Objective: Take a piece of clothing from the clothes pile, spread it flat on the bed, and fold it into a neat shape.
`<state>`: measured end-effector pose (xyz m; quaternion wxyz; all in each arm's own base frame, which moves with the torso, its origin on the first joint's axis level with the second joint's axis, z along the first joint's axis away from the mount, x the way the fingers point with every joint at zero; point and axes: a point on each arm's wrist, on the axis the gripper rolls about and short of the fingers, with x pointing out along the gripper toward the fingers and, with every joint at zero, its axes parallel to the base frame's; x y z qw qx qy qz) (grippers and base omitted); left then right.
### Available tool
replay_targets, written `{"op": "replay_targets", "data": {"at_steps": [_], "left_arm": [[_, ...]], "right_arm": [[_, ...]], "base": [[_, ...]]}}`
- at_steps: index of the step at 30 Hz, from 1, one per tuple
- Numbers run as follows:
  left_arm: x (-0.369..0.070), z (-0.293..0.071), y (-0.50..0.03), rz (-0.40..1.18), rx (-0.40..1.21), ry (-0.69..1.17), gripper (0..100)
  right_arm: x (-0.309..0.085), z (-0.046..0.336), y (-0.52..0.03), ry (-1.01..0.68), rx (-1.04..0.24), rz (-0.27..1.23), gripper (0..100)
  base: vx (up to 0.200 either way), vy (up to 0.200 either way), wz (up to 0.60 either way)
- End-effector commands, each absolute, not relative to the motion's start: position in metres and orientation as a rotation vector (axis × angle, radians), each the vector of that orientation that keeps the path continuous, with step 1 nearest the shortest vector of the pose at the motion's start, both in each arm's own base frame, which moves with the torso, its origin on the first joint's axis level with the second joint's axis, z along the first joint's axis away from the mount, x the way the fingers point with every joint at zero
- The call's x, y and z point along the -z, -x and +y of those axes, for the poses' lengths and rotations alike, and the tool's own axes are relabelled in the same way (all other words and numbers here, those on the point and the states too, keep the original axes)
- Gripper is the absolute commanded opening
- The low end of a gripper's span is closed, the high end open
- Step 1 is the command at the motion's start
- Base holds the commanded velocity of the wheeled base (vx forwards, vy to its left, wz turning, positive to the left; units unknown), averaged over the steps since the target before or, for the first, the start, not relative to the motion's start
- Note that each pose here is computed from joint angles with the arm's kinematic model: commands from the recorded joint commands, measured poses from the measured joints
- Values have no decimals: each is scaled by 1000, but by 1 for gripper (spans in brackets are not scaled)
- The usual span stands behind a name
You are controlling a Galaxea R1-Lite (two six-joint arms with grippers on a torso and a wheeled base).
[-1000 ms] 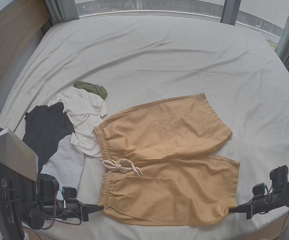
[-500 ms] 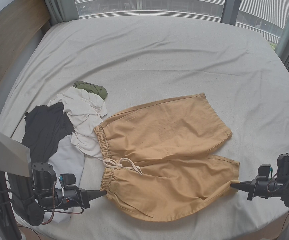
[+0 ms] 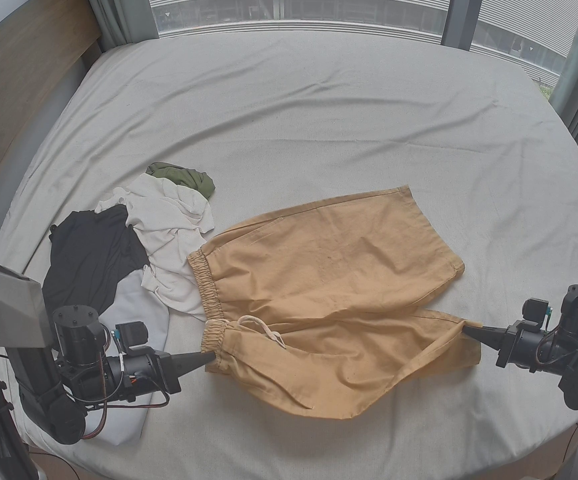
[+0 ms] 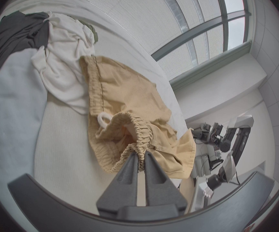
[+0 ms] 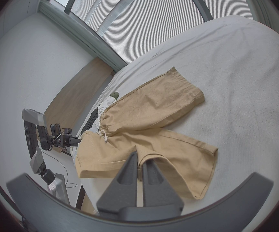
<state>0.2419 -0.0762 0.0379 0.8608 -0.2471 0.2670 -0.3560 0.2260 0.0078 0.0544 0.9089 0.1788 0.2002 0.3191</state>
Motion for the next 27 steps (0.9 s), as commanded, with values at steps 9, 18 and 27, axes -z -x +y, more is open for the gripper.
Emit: {"op": "replay_targets", "data": {"at_steps": [9, 18, 27], "left_arm": [[-67, -80, -252, 444, 744, 590, 0], [-83, -84, -252, 425, 762, 681, 0], [-79, -88, -260, 413, 704, 689, 0]], "right_arm": [[-66, 6, -244, -383, -660, 340, 0], [-77, 7, -253, -377, -671, 288, 0], [-90, 6, -271, -370, -681, 214, 0]], "base": [[0, 0, 0], [0, 0, 0], [0, 0, 0]]}}
